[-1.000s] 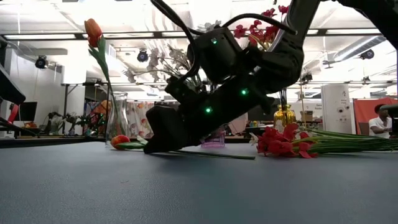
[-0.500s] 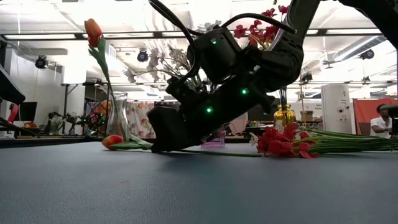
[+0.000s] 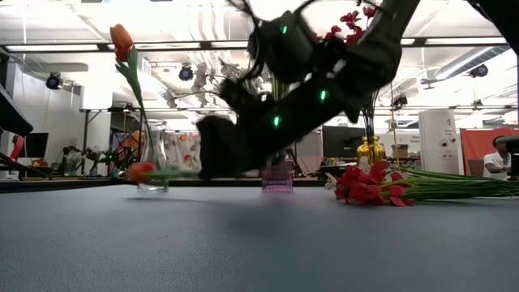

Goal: Sort flowers into vase by color
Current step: Put the orange tulip into the transparent vase

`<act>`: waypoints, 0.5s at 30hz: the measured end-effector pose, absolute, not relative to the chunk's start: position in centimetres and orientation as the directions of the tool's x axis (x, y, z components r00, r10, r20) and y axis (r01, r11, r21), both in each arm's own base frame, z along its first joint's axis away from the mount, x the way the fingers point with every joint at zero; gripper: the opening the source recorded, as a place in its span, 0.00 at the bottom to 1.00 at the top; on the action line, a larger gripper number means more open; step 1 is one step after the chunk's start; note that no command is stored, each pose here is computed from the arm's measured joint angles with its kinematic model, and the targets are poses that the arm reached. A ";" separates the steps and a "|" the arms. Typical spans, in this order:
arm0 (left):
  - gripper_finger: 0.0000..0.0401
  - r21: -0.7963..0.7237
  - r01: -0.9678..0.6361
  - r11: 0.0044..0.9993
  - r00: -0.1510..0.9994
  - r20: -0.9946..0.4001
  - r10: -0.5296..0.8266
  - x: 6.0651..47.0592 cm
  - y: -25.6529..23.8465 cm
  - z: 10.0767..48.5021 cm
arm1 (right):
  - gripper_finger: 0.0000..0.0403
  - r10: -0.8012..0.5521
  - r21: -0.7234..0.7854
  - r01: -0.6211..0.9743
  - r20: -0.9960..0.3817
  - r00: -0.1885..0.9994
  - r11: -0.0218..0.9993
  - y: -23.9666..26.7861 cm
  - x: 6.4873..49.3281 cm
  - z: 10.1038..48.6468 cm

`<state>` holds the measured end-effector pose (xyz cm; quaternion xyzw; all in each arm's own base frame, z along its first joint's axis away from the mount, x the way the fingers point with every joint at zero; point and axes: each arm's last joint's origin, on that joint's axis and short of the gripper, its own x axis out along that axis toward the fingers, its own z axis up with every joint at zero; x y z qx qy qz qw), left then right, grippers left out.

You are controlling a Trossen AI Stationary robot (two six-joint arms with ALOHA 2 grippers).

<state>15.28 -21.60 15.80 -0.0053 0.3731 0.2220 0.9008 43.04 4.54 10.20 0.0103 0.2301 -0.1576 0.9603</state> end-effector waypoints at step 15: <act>0.57 0.148 -0.404 0.903 0.646 -0.652 0.396 15.3 -21.7 15.9 | 0.03 -0.211 0.013 0.231 -0.355 0.911 0.973 7.9 40.3 15.4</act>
